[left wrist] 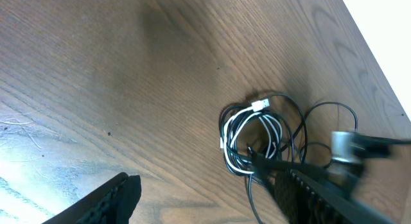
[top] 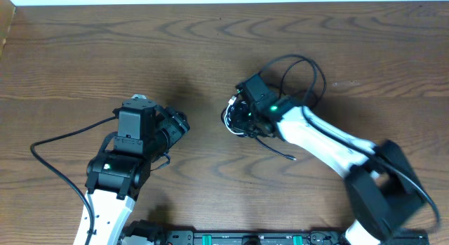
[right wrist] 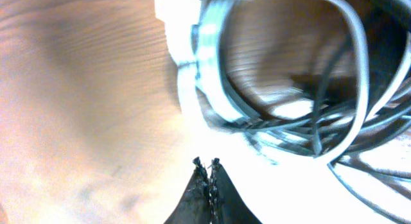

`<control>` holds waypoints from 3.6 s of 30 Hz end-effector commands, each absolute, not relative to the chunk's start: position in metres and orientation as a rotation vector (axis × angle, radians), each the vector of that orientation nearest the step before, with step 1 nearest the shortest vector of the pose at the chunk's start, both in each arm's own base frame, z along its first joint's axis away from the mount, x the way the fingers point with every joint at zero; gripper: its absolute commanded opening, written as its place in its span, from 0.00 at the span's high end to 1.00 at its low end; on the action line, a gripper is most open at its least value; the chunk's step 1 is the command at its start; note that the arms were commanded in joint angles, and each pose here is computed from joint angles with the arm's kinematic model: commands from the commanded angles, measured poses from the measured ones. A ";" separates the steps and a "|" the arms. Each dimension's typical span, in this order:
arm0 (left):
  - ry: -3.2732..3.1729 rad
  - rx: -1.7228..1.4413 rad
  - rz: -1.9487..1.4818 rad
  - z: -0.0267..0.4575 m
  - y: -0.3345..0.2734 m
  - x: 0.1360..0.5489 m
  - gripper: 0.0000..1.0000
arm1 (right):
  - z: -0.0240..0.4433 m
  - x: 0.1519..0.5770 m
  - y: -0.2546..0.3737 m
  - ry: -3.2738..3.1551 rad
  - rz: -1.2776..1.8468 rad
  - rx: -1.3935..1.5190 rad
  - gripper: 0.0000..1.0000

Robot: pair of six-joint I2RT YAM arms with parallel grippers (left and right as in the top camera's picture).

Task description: Untangle cables

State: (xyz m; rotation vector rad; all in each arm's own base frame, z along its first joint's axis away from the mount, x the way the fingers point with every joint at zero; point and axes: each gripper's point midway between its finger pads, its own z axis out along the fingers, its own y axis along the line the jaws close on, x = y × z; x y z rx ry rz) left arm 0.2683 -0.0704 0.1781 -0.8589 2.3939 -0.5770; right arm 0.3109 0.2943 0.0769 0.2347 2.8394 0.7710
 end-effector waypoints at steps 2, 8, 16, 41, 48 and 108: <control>2.383 -0.852 -0.556 0.181 -0.067 0.271 0.26 | 0.172 0.297 0.298 2.543 0.878 -0.367 0.99; 2.420 -0.910 -0.593 0.172 -0.074 0.271 0.26 | 0.200 0.298 0.247 2.452 0.553 -0.413 0.84; 2.613 -0.699 -0.698 0.147 -0.124 0.270 0.26 | 0.190 0.304 0.139 2.517 0.112 0.270 0.72; 2.585 -1.405 -0.812 0.037 -0.227 0.308 0.39 | 0.178 0.289 0.065 2.574 -0.087 0.568 0.60; 2.565 -1.405 -0.745 0.029 -0.222 0.310 0.51 | 0.178 0.289 0.065 2.574 -0.087 0.568 0.60; 2.363 -0.298 -0.973 0.200 -0.241 0.285 0.93 | 0.063 0.316 0.201 2.975 0.596 0.055 0.41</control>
